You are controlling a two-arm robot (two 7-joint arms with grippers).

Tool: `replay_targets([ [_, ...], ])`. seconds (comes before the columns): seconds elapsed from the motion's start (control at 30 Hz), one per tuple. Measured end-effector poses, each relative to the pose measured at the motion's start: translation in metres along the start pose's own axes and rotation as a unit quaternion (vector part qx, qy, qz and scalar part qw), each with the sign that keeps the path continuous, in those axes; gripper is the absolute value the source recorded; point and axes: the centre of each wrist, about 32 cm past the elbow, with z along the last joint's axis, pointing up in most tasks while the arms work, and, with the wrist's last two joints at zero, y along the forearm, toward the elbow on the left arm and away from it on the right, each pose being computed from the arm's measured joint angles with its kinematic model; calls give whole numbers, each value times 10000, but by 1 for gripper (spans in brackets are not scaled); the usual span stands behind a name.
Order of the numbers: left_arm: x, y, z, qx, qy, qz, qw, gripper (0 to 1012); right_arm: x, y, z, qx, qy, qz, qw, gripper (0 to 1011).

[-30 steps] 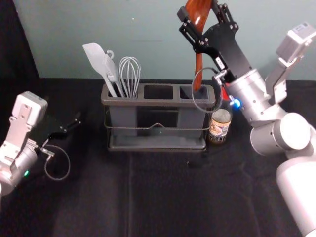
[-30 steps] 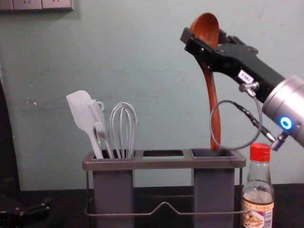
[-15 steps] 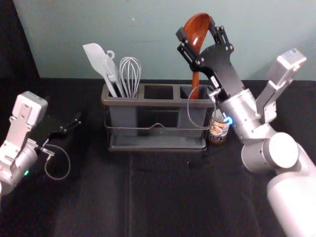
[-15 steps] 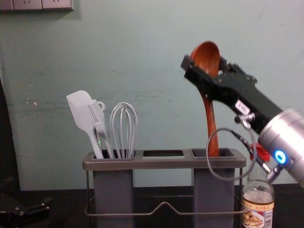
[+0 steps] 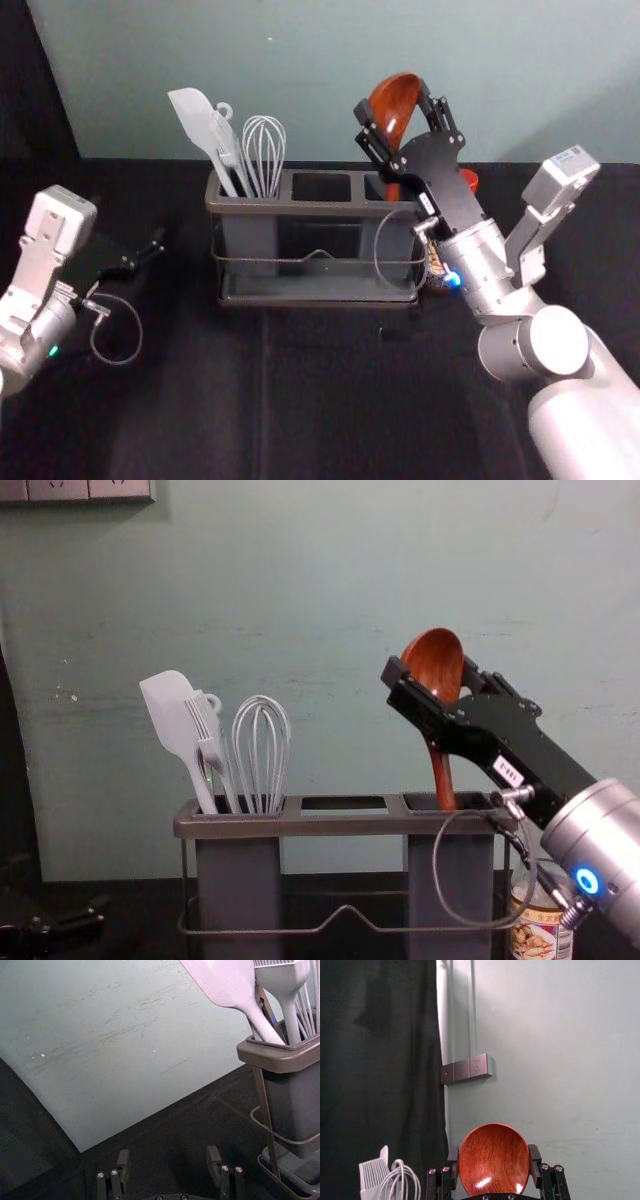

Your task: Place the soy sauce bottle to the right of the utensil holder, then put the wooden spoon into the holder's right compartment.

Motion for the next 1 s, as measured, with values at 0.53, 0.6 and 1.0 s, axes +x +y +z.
replay_targets([
  [0.53, 0, 0, 0, 0, 0, 0, 10000, 1000, -53, -95, -96, -80, 50, -54, 9999, 838],
  [0.6, 0, 0, 0, 0, 0, 0, 10000, 1000, -54, -104, -106, -75, 46, -55, 9999, 841],
  [1.0, 0, 0, 0, 0, 0, 0, 10000, 1000, -63, -11, -18, 339, -131, -18, 9993, 1003],
])
